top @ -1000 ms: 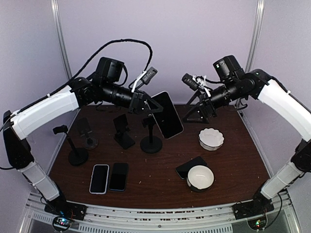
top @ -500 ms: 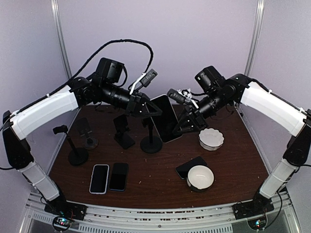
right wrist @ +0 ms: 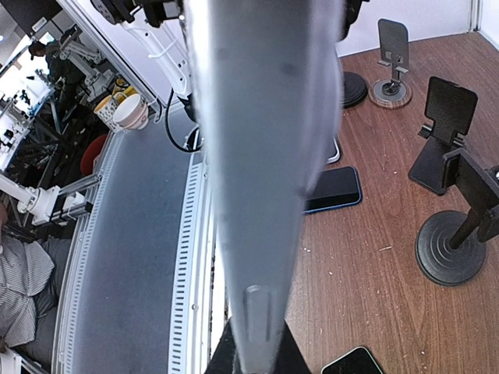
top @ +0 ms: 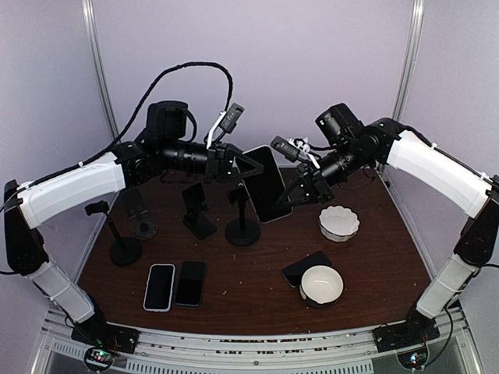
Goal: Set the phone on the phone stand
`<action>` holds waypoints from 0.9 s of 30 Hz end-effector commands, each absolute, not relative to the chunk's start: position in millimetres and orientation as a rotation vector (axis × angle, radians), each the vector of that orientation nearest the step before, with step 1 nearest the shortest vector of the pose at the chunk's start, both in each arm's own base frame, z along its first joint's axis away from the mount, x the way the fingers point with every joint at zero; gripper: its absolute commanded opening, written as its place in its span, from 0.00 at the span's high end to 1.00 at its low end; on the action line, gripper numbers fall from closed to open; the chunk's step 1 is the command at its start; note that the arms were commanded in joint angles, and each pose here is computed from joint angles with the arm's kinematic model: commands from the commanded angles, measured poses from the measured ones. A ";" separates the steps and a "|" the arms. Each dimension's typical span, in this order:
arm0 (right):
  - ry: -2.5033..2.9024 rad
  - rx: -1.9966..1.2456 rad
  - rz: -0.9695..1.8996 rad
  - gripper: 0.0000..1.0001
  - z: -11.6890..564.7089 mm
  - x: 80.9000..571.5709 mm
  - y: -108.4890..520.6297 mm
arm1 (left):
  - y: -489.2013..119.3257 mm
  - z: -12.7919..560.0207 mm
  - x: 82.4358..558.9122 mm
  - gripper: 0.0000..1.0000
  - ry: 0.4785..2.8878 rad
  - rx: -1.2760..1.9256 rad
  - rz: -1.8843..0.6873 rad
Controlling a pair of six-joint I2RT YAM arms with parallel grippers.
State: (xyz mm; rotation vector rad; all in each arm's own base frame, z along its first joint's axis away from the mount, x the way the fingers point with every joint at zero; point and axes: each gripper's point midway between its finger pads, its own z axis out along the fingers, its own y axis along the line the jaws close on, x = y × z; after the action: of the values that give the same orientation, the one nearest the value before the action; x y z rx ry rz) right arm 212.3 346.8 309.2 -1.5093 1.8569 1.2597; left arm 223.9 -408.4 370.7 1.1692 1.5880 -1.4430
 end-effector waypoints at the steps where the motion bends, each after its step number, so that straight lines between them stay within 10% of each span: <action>1: 1.759 -1.459 1.296 0.99 336.2 217.9 348.5 | -410.6 403.9 215.5 0.94 1.420 1.154 -1.526; 6: 1.772 -1.450 1.300 0.92 333.4 219.8 349.7 | -412.2 405.2 215.6 1.00 1.406 1.145 -1.553; 9: 1.767 -1.459 1.261 0.45 333.2 226.2 345.0 | -408.9 407.4 216.7 1.00 1.417 1.146 -1.512; 11: 1.740 -1.467 1.239 0.32 335.2 234.2 336.0 | -403.4 406.9 216.4 1.00 1.440 1.167 -1.449; 27: 1.889 -1.463 0.776 0.32 262.7 354.2 343.8 | -327.7 370.6 195.3 1.00 1.709 1.174 -1.115</action>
State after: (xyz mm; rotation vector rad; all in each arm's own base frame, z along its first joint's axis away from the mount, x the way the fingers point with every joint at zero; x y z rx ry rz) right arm 339.5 329.0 269.0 -1.4195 1.9030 0.9022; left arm 201.5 -347.8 362.7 1.1887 1.7376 -1.1967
